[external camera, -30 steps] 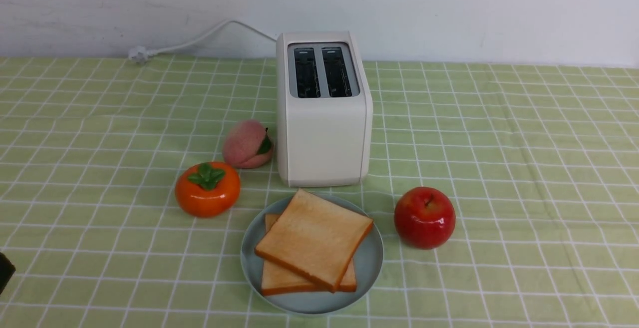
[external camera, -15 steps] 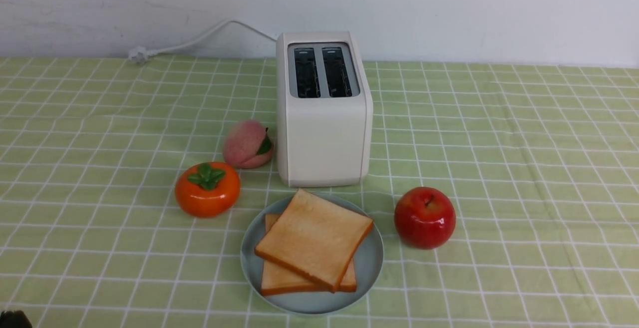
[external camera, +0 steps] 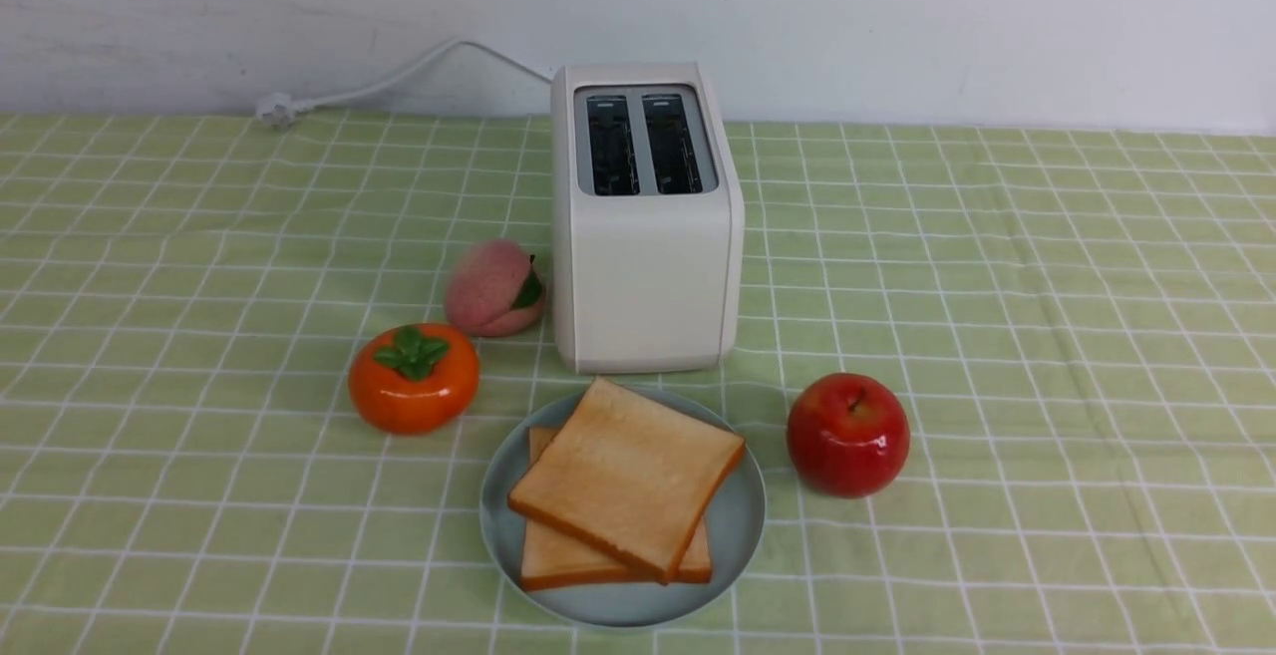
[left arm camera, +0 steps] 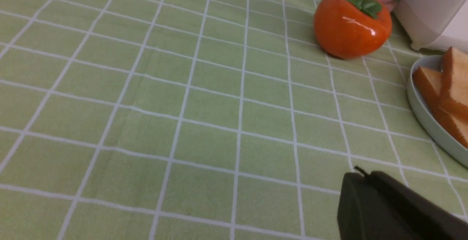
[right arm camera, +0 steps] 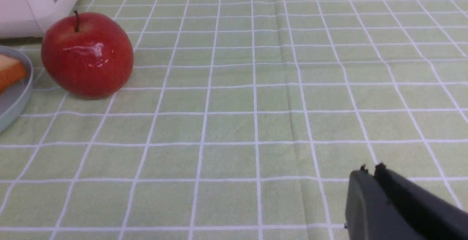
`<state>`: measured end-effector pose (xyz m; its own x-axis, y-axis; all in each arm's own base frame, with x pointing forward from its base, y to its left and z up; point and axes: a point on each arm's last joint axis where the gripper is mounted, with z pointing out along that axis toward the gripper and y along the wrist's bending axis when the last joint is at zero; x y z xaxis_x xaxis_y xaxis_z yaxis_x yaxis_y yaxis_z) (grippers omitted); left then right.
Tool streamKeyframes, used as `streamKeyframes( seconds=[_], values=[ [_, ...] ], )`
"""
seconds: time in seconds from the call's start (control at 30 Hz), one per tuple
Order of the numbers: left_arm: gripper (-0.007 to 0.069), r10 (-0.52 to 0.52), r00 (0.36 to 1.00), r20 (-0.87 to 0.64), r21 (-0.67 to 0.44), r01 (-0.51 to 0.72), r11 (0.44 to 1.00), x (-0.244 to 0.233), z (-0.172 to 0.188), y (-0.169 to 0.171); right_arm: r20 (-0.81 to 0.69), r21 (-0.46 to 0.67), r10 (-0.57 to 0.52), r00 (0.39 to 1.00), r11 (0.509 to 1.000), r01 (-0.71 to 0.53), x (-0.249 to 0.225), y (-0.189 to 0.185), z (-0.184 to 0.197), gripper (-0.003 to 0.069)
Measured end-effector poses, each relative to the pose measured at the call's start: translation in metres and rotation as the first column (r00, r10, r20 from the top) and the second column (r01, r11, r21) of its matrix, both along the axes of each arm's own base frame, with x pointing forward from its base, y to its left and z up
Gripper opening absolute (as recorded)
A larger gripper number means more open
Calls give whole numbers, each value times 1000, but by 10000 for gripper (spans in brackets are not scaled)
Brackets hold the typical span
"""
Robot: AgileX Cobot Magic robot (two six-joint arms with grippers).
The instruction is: Take toasted bread from bread machine on green coffee tablecloth place on plate.
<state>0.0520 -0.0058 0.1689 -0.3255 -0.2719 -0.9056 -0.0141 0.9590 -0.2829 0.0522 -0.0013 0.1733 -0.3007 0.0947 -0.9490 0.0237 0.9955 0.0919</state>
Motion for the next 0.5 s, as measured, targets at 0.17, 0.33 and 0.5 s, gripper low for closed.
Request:
streamKeyframes(
  seconds=[0.17,0.33,0.5],
  values=[
    [-13,1,1000,0,-4,-1,1000,0,0,0,0,0,0,1000,1000,0,0,0,0,32],
    [-13,1,1000,0,-4,-1,1000,0,0,0,0,1,0,1000,1000,0,0,0,0,36],
    [-13,2,1000,-1,-6,-2,1000,0,0,0,0,1,0,1000,1000,0,0,0,0,43]
  ],
)
